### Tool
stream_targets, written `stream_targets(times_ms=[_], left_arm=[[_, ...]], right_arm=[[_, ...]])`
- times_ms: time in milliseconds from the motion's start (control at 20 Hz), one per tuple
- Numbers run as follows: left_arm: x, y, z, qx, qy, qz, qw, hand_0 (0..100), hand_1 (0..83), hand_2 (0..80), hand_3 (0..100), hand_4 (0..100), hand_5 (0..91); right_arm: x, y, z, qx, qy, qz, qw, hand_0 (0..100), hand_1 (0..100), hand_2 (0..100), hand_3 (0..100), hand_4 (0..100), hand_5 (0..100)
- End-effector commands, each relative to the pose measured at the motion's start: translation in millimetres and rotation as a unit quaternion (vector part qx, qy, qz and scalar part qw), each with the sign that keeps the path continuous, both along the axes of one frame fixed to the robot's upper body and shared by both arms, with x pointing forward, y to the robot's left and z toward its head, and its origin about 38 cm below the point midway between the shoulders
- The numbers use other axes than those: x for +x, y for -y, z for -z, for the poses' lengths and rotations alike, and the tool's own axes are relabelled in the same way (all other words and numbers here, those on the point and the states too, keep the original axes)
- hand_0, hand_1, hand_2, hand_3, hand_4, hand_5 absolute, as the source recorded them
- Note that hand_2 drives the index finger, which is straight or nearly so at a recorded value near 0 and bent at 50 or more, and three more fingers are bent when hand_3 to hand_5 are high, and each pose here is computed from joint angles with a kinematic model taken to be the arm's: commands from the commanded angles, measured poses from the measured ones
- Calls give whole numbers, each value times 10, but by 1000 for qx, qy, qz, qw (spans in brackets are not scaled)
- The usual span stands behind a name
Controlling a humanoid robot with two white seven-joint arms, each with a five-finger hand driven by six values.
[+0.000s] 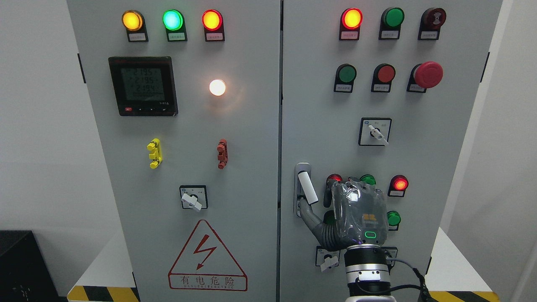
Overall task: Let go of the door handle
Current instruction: 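Rotate the handle lever sideways toward horizontal with the right hand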
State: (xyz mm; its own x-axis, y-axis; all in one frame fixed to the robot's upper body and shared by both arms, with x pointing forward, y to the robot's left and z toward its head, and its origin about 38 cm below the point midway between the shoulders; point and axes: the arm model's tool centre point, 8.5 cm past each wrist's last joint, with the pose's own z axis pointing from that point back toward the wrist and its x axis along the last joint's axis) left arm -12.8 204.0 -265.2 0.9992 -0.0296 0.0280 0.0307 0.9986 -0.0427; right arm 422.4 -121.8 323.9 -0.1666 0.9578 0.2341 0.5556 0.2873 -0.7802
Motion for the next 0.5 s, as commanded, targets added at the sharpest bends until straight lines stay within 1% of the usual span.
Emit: stream_targets(times_ms=[0, 351, 451], left_arm=[[0, 1, 0, 0, 0, 0, 1000, 0, 0, 45, 94, 0, 0], [1, 1, 0, 0, 1, 0, 1000, 0, 0, 45, 98, 0, 0], [1, 1, 0, 0, 1, 0, 1000, 0, 0, 45, 97, 0, 0]], right_arm=[[-22, 22, -28, 4, 5, 2, 1000, 358, 460, 750, 946, 746, 685], [-29, 27, -7, 4, 3, 3, 1000, 359, 475, 751, 946, 747, 685], [-23, 54, -8, 6, 3, 6, 1000, 358, 478, 751, 946, 747, 685]])
